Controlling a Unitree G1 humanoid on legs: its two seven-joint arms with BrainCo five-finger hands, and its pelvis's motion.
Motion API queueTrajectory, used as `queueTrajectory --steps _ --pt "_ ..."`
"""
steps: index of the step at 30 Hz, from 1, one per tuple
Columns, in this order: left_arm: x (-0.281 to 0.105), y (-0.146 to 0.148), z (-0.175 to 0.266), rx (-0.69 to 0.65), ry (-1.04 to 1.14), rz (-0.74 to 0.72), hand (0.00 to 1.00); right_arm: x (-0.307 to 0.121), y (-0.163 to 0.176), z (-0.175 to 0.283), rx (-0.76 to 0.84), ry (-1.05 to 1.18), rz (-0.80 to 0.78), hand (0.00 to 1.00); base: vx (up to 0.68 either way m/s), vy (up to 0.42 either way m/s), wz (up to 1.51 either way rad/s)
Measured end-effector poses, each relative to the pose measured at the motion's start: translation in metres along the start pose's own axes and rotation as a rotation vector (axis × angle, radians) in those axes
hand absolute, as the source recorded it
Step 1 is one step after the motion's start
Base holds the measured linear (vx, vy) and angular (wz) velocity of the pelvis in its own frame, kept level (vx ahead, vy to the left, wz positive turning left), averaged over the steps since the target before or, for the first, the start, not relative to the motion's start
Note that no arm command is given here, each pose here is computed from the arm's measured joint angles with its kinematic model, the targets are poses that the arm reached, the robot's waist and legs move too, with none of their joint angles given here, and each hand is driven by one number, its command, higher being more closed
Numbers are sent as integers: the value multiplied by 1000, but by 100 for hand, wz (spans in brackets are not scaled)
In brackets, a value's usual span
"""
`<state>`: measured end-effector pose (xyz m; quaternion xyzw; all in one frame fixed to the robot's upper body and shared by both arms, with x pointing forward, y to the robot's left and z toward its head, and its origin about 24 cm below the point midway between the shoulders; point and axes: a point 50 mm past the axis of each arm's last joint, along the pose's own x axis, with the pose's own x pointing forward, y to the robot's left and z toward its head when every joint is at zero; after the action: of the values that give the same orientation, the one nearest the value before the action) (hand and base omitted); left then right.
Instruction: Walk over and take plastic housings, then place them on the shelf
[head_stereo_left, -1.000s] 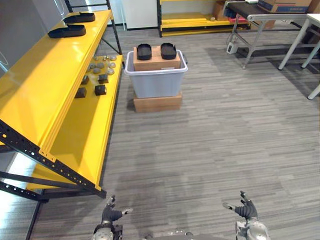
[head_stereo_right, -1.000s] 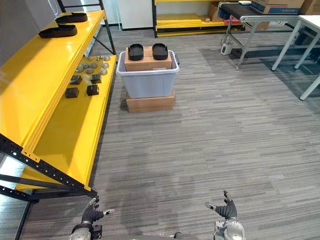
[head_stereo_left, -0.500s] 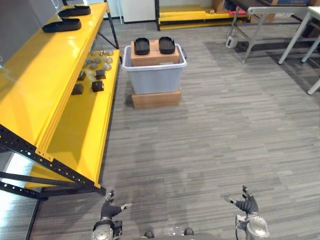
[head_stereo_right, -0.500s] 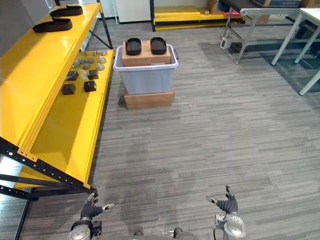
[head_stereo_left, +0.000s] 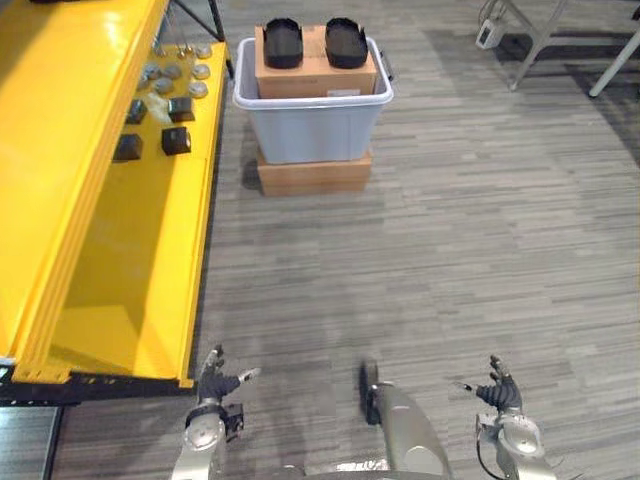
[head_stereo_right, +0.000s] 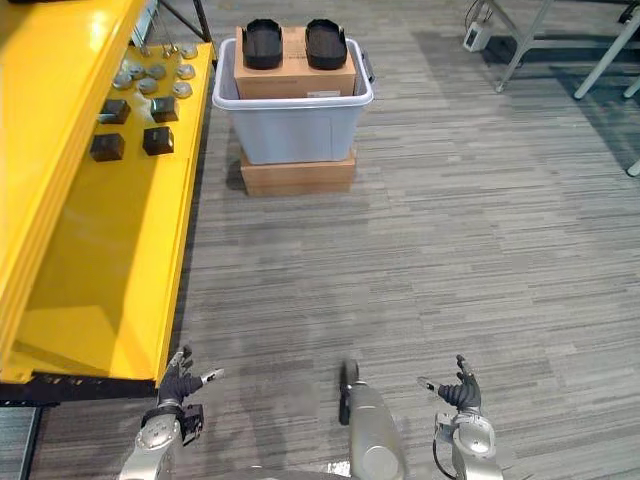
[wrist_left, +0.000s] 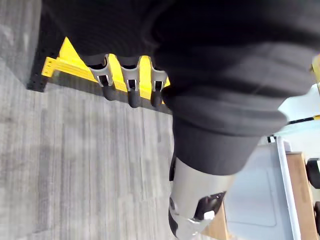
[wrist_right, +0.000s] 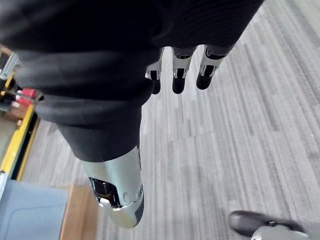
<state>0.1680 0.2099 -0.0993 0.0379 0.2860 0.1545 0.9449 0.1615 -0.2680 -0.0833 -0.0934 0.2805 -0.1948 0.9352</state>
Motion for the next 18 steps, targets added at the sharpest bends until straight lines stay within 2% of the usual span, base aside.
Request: queueTrajectory --steps 8,13,18 --pt "-6 2 -13 3 45 4 0 -1 17 9 70 -38 16 0 497 -140 -20" --pt "-17 -7 -29 -26 99 -5 0 1 6 6 65 -24 -22 0 453 157 -75" --pt "-14 -8 -26 -8 93 -17 0 -11 11 -24 61 94 -23 0 567 204 -16"
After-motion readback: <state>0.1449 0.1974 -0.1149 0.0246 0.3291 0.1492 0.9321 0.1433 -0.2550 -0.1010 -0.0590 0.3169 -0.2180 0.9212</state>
